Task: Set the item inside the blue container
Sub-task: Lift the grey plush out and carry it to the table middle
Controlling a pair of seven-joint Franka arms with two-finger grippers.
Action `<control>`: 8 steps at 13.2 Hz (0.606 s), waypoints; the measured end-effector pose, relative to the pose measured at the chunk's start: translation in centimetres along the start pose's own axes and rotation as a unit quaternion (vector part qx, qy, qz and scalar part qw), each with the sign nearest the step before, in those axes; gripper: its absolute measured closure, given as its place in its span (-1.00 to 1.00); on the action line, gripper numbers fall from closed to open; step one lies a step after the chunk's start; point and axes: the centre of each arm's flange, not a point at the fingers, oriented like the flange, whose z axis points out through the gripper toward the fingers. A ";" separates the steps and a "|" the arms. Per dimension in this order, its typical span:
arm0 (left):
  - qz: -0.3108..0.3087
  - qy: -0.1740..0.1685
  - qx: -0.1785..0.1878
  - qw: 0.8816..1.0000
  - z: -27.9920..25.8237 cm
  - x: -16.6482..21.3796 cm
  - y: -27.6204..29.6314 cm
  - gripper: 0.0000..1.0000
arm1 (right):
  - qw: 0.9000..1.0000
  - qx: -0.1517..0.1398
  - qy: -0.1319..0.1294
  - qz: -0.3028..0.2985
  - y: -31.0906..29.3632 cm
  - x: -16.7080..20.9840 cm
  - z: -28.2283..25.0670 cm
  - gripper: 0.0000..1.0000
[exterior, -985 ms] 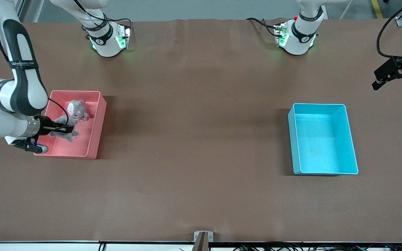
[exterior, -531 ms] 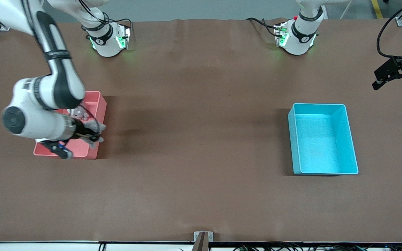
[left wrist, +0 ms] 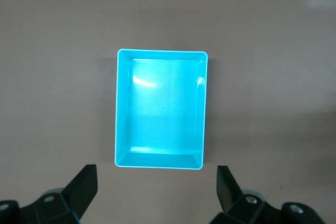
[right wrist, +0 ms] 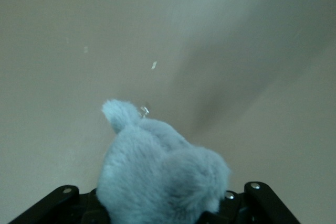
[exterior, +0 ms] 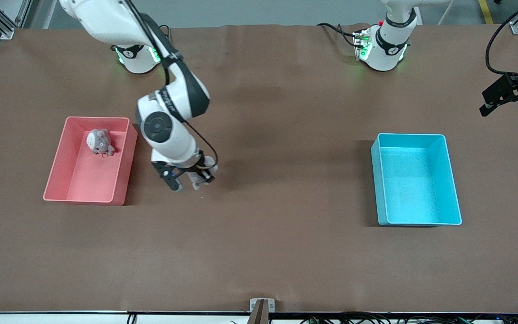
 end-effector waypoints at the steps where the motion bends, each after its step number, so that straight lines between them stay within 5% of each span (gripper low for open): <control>1: 0.000 0.000 0.000 1.000 0.0 0.0 0.0 -1.00 | 1.000 -0.001 0.005 0.010 -0.8 -1.9 1.9 0.65; 5: 0.003 0.003 0.000 1.000 -0.3 0.0 0.4 -1.00 | 0.999 -0.007 0.051 0.015 -2.6 -6.6 6.7 0.65; 8: 0.004 0.002 0.000 1.000 -0.3 0.0 0.5 -1.00 | 0.998 -0.014 0.062 0.017 -2.4 -6.7 8.1 0.65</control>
